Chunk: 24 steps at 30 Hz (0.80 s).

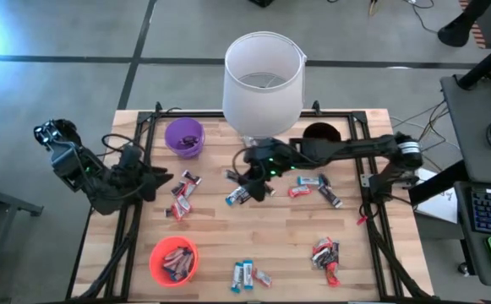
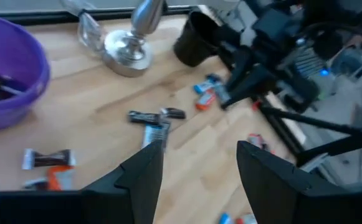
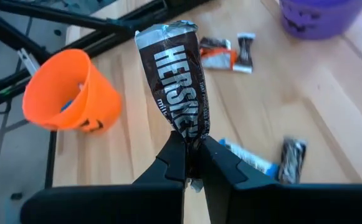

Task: Organize candy in baskets
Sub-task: Put the brown chocolate bar into the purple bucket

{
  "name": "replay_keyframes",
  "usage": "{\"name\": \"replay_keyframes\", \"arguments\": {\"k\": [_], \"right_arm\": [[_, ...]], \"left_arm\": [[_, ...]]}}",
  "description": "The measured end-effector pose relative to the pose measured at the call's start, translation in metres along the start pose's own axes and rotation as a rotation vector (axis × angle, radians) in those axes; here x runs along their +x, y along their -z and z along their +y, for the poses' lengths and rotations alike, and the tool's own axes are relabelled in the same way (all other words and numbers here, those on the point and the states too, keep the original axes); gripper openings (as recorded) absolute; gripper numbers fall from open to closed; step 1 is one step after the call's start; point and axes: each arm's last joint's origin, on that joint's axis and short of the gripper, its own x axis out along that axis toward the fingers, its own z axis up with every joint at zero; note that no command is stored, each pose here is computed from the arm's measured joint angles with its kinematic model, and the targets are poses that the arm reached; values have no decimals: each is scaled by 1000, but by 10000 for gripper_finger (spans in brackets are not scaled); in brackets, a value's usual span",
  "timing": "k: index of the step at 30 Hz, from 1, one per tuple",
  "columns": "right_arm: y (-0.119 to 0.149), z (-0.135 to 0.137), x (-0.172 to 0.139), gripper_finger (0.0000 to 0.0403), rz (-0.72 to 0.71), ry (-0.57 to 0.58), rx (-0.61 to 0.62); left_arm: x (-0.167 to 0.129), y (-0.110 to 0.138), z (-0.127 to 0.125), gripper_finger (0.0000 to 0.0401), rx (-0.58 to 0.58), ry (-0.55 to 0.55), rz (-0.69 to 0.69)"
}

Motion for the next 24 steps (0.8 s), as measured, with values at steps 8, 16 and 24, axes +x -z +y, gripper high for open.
{"name": "replay_keyframes", "arguments": {"k": [8,16,24], "right_arm": [[-30,10,16,13,-45,-18,-70],[-53,17,29,13,-72,-26,-114],[-66,21,41,13,-45,-16,-139]], "left_arm": [[9,3,-7,185,-75,-26,-22],[26,2,-14,185,-115,-79,-35],[37,-3,-25,185,-113,-43,-19]]}}
